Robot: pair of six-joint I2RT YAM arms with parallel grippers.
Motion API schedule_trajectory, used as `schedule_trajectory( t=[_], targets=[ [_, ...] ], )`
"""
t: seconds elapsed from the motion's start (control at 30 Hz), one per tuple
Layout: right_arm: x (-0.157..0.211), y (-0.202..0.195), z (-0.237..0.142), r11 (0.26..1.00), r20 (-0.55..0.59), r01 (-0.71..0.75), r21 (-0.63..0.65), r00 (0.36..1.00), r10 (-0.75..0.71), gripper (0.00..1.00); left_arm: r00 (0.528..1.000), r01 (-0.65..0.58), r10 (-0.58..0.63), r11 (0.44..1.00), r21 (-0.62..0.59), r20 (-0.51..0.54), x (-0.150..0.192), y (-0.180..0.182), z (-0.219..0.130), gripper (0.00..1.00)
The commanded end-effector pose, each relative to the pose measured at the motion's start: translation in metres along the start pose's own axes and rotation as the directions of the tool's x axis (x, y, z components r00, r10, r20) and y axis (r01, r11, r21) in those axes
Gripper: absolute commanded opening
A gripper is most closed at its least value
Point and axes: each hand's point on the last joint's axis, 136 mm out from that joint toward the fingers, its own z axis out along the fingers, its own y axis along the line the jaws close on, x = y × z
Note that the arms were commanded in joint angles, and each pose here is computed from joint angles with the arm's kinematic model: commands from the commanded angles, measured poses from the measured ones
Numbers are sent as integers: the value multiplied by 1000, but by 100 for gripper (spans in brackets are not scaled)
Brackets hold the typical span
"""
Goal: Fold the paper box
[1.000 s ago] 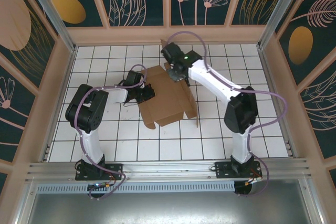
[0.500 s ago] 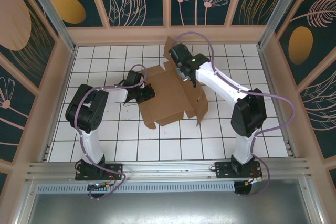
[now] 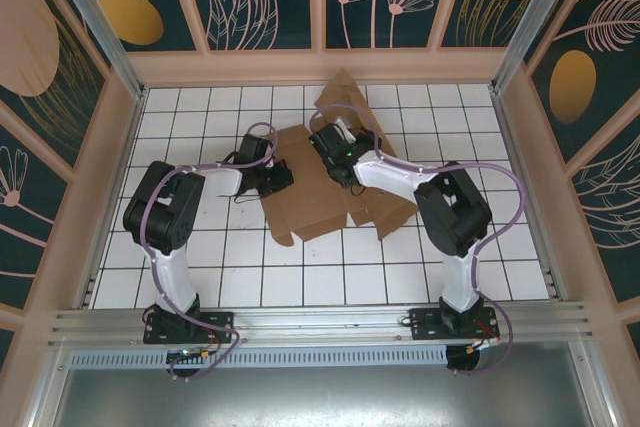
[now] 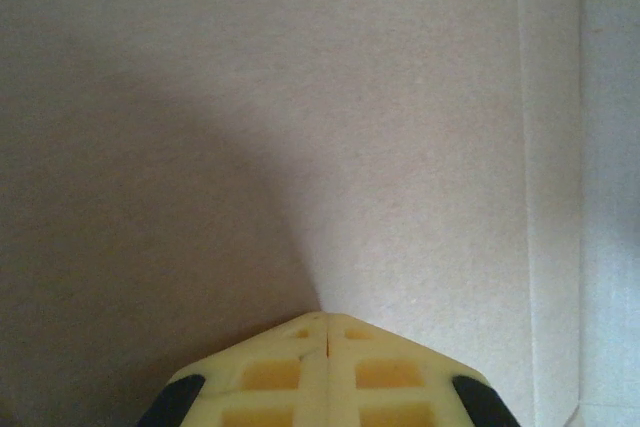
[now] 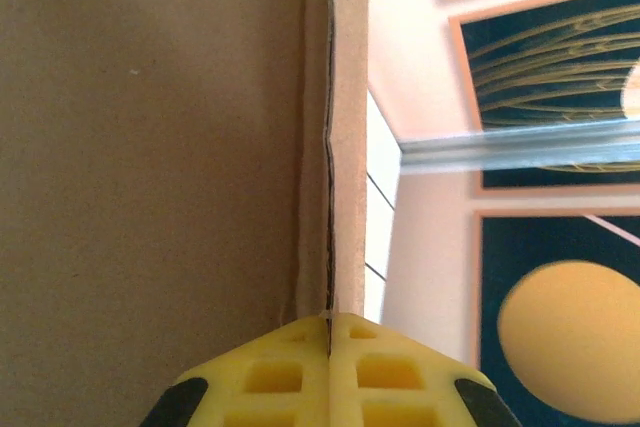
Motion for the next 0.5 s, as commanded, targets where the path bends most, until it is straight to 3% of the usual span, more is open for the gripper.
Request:
schedule_trajectory(
  t=[0.0, 0.3, 0.47],
  targets=[
    [-39, 33, -18, 974, 238, -6, -228, 969, 62, 3, 998, 66, -65, 997, 28, -17, 11, -8, -16, 0],
    [-58, 13, -11, 958, 330, -95, -270, 926, 185, 0, 994, 101, -98, 990, 100, -39, 27, -21, -39, 0],
    [-69, 2, -15, 972, 396, -61, -227, 906, 149, 1, 999, 37, -40, 988, 150, 19, 14, -41, -56, 9]
  ],
)
